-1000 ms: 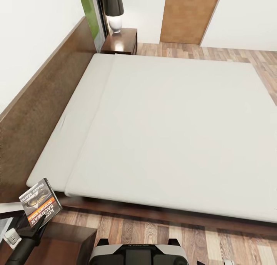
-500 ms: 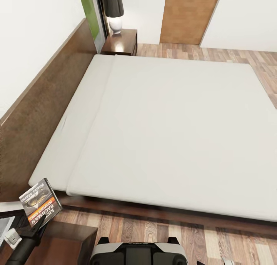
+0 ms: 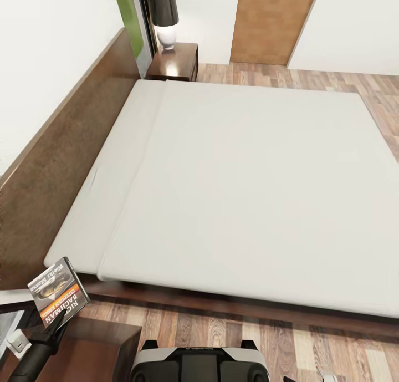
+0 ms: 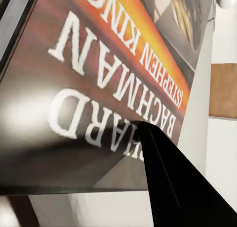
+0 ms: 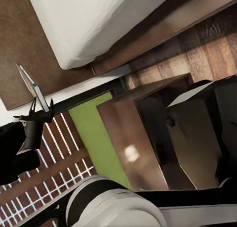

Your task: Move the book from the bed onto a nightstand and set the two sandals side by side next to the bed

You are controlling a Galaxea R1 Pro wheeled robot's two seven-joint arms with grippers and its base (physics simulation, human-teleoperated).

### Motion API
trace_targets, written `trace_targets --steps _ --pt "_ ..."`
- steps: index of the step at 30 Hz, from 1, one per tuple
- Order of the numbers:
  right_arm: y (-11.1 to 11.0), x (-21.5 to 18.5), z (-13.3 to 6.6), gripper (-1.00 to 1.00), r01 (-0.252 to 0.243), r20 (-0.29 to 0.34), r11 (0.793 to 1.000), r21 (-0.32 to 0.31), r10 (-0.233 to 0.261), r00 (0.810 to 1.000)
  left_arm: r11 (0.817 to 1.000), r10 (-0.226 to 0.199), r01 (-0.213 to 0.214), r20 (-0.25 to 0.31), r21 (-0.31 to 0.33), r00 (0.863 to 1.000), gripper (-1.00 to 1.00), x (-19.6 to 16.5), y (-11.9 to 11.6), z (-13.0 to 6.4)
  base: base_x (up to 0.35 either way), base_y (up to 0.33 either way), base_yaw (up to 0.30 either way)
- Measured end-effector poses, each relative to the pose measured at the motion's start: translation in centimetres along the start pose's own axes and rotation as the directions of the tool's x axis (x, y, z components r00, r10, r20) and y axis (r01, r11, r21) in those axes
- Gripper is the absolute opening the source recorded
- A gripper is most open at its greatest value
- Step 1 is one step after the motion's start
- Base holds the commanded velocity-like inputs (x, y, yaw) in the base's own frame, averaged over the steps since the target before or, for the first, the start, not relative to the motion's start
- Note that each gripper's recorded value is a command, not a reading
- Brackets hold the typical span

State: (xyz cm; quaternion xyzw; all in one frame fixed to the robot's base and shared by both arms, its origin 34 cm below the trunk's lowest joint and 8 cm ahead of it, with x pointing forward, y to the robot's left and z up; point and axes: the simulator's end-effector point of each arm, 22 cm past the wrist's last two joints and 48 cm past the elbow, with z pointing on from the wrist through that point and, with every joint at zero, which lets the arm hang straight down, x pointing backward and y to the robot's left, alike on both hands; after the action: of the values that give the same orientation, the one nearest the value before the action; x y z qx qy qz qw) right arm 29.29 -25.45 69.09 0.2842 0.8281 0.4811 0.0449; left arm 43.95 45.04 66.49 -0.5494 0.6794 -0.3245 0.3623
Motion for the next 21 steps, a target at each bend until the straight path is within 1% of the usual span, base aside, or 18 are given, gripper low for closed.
trace_targets --steps 11,16,21 --pt "0.6 0.5 -0.6 1.0 -0.001 -0.001 1.0 0.001 0.001 1.0 1.0 0.0 0.0 0.0 0.0 1.0 -1.0 0.0 -0.5 -0.8 0.0 0.0 -0.002" --pt "0.8 0.8 -0.9 1.0 0.0 0.0 1.0 -0.001 0.0 1.0 1.0 -0.001 0.001 -0.001 -0.001 1.0 -1.0 0.0 -0.7 -1.2 0.0 0.0 -0.089" --pt "1.0 1.0 -1.2 1.0 -0.001 -0.001 1.0 -0.001 0.001 1.0 1.0 -0.001 0.001 -0.001 -0.001 1.0 -1.0 -0.1 -0.9 -1.5 0.0 0.0 -0.027"
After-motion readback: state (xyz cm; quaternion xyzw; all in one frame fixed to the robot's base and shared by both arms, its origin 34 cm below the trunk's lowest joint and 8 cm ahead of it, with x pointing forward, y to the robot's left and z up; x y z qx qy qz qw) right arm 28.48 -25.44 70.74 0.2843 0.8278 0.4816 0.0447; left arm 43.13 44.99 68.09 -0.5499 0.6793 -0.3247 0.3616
